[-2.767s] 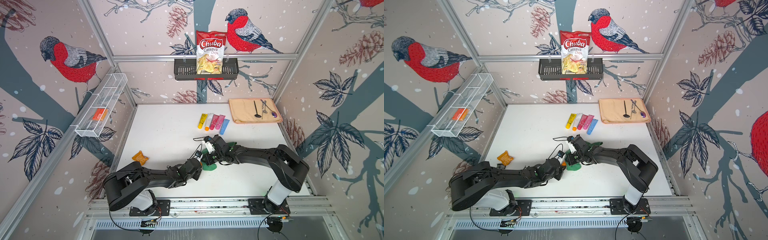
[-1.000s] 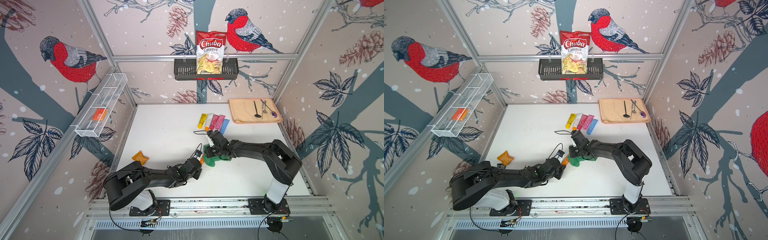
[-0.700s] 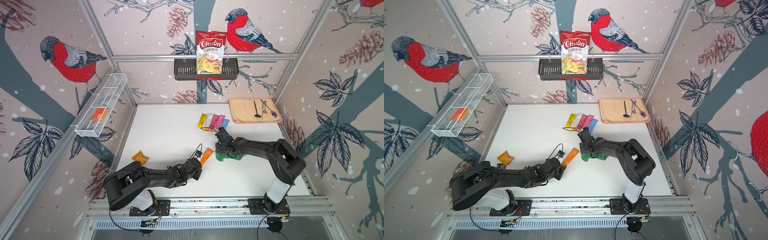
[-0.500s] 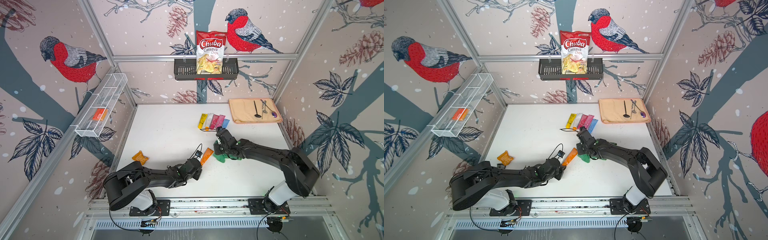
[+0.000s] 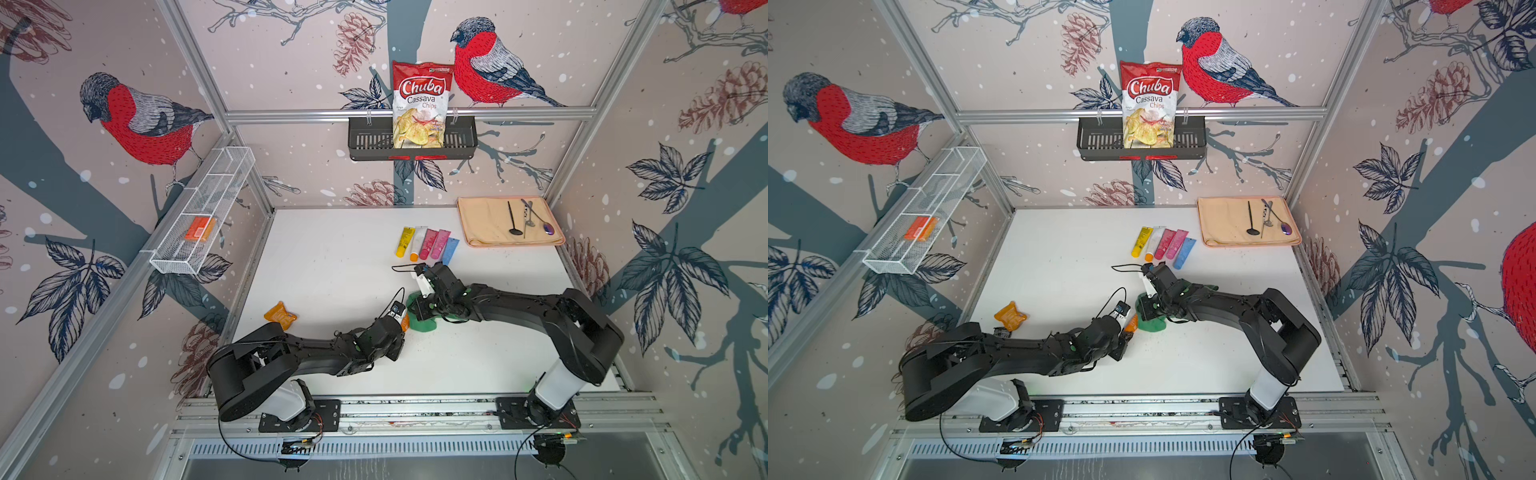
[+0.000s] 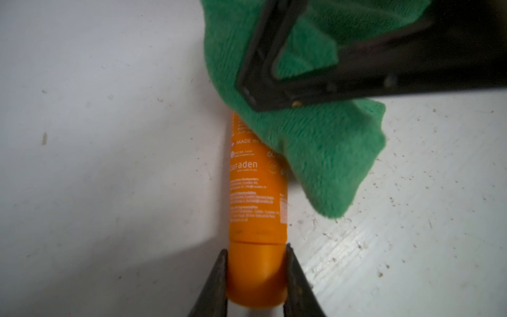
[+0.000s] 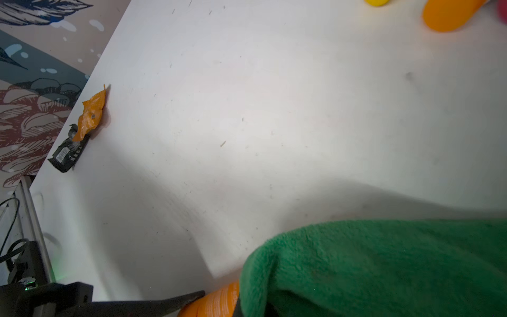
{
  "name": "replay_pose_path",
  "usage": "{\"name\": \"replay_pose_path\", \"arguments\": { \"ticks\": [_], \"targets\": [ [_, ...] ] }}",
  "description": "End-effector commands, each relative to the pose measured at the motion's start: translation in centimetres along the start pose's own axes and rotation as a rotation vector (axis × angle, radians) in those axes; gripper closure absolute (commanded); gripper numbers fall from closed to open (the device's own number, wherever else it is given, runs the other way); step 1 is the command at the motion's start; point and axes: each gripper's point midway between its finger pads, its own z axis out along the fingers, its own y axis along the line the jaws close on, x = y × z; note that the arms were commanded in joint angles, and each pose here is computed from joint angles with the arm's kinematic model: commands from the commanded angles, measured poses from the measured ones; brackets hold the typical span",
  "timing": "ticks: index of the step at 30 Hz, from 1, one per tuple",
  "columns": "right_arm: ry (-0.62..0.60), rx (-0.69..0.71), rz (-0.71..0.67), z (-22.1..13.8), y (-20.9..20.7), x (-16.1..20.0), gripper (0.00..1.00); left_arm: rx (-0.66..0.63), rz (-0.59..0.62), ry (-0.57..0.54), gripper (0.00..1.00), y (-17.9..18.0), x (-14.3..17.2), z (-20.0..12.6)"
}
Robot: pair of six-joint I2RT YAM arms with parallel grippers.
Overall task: Wipe the surface of the toothpaste tube
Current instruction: Wipe the dirt from the toothpaste tube.
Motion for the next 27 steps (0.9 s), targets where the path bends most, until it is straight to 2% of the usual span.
{"name": "replay_pose_path", "arguments": {
  "ticks": [1, 8, 20, 27],
  "targets": [
    [-0.02, -0.105, -0.014, 0.9, 2.3, -0.8, 0.98, 0.009, 0.024, 0.034, 0.91, -0.1, 0.8, 0.0],
    [0.022, -0.079, -0.022, 2.1, 2.1, 0.8, 0.98, 0.009, 0.023, 0.038, 0.91, -0.1, 0.8, 0.0],
    [0.043, 0.443, 0.002, 0.2, -8.8, 2.3, 0.98, 0.007, 0.025, 0.044, 0.92, -0.1, 1.0, 0.2],
    [0.014, 0.558, 0.039, -1.5, -11.7, 1.7, 0.98, 0.003, 0.02, 0.046, 0.92, 0.0, 1.1, 0.1]
  ]
}}
